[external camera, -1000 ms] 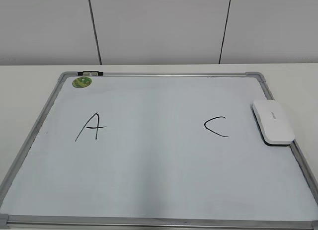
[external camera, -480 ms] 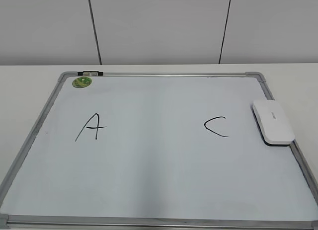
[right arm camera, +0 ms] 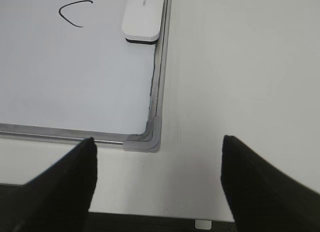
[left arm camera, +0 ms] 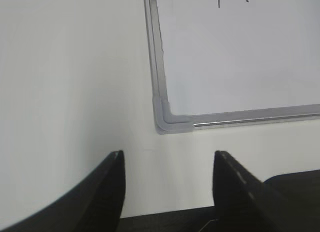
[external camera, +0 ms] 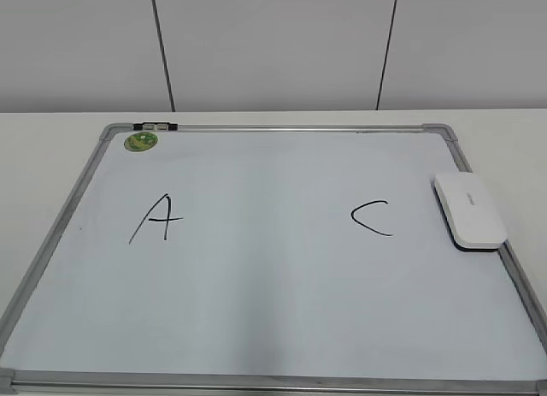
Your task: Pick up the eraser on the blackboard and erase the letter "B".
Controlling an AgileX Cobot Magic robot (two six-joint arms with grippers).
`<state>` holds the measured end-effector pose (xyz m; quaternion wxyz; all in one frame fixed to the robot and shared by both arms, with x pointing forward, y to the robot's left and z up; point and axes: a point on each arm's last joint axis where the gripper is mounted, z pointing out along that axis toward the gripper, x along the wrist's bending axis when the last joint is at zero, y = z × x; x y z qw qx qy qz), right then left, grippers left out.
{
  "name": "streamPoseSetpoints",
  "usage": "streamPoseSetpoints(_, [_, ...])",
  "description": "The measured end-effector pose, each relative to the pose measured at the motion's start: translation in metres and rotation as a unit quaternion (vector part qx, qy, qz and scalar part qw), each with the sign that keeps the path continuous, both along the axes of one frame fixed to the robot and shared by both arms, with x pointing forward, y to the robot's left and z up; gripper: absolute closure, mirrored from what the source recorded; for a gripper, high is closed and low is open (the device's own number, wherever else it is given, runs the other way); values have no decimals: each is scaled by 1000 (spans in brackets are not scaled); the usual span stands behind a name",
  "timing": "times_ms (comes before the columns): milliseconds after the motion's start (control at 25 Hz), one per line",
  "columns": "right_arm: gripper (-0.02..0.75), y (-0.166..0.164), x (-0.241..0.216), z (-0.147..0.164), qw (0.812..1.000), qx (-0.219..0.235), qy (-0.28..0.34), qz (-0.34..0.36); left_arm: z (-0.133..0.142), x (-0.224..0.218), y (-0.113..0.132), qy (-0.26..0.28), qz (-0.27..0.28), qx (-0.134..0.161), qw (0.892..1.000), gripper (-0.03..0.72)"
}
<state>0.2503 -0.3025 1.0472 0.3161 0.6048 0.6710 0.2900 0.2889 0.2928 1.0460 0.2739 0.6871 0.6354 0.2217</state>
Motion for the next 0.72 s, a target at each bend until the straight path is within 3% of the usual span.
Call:
streamPoseSetpoints(440, [146,0,-3,0,1000,1,-11,-14,7,-36,0,-114,0,0,993,302])
streamPoseSetpoints(720, [147,-1,-17,0,998,3,-59,-22,7,-56,0,-170,-1,1,985,327])
